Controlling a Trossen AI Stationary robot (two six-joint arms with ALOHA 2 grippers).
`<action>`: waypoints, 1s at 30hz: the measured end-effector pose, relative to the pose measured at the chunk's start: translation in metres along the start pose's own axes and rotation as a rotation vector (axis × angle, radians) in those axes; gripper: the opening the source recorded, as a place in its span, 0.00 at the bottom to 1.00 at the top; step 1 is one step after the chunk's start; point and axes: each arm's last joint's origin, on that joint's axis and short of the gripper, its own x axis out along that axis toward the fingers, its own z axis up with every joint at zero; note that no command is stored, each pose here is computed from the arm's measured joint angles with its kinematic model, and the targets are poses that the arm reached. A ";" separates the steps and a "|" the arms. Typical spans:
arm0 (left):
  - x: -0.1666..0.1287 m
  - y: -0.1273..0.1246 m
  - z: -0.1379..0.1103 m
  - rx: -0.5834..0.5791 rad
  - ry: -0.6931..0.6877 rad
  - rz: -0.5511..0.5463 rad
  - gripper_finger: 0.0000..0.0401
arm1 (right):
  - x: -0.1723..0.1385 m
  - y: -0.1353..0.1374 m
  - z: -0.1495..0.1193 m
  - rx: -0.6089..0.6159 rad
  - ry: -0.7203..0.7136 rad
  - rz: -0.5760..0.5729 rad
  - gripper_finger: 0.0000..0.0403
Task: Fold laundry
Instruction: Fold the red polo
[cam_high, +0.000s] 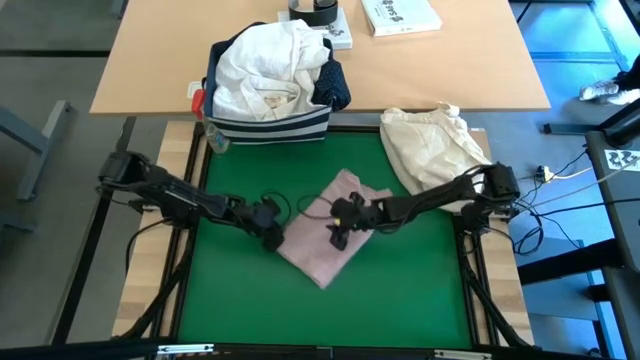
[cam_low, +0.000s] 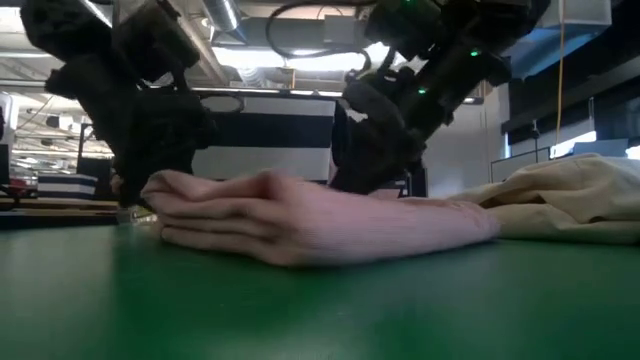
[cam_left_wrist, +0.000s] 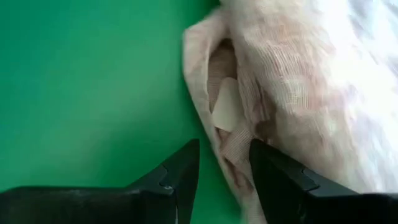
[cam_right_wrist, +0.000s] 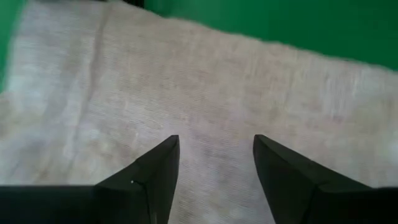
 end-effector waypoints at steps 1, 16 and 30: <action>0.003 -0.005 -0.003 0.006 0.005 -0.044 0.35 | -0.001 0.003 -0.004 -0.033 0.022 0.000 0.51; -0.004 -0.045 -0.019 -0.027 0.168 -0.352 0.35 | -0.055 0.048 -0.085 -0.485 0.582 0.093 0.51; -0.016 -0.048 -0.014 -0.038 0.106 -0.361 0.35 | -0.148 0.083 -0.173 -0.635 0.881 -0.032 0.51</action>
